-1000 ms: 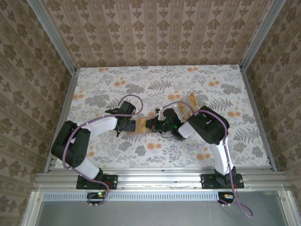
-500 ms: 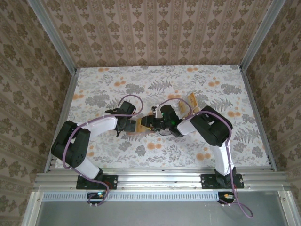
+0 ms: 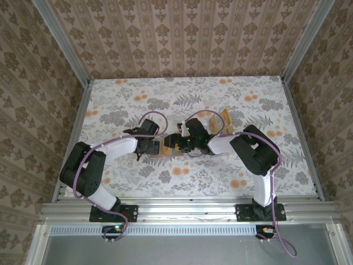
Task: Put the credit cards into the card holder
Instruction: Insert the credit card into the card slot.
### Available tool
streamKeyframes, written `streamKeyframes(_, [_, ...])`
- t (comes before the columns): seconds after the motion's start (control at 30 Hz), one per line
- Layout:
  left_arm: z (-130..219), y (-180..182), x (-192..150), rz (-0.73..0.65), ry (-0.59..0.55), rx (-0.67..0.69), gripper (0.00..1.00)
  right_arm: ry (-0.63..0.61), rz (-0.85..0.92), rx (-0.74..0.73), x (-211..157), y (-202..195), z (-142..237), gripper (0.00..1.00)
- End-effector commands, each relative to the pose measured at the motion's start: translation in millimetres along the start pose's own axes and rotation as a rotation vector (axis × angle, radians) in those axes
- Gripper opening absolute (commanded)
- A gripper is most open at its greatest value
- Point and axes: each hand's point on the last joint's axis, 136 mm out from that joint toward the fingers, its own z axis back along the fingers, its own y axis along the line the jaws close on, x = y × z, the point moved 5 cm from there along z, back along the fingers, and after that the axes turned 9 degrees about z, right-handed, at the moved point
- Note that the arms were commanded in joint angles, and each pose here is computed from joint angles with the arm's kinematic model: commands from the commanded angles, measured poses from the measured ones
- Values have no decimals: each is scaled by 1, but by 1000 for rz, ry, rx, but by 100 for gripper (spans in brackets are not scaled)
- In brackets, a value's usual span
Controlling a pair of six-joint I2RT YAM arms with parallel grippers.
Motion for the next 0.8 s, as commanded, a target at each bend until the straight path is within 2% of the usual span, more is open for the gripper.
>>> streamKeyframes(0.0, [2, 8, -3, 16, 12, 6, 100, 41, -41, -141, -10, -25, 10, 70])
streamKeyframes(0.37, [12, 8, 13, 48, -18, -41, 100, 85, 22, -231, 1, -19, 22, 71])
streamKeyframes(0.6, [3, 10, 7, 55, 3, -34, 100, 96, 69, -277, 7, -12, 30, 71])
streamKeyframes(0.77, [-2, 10, 2, 61, 15, -39, 100, 104, 109, -301, 12, -8, 35, 63])
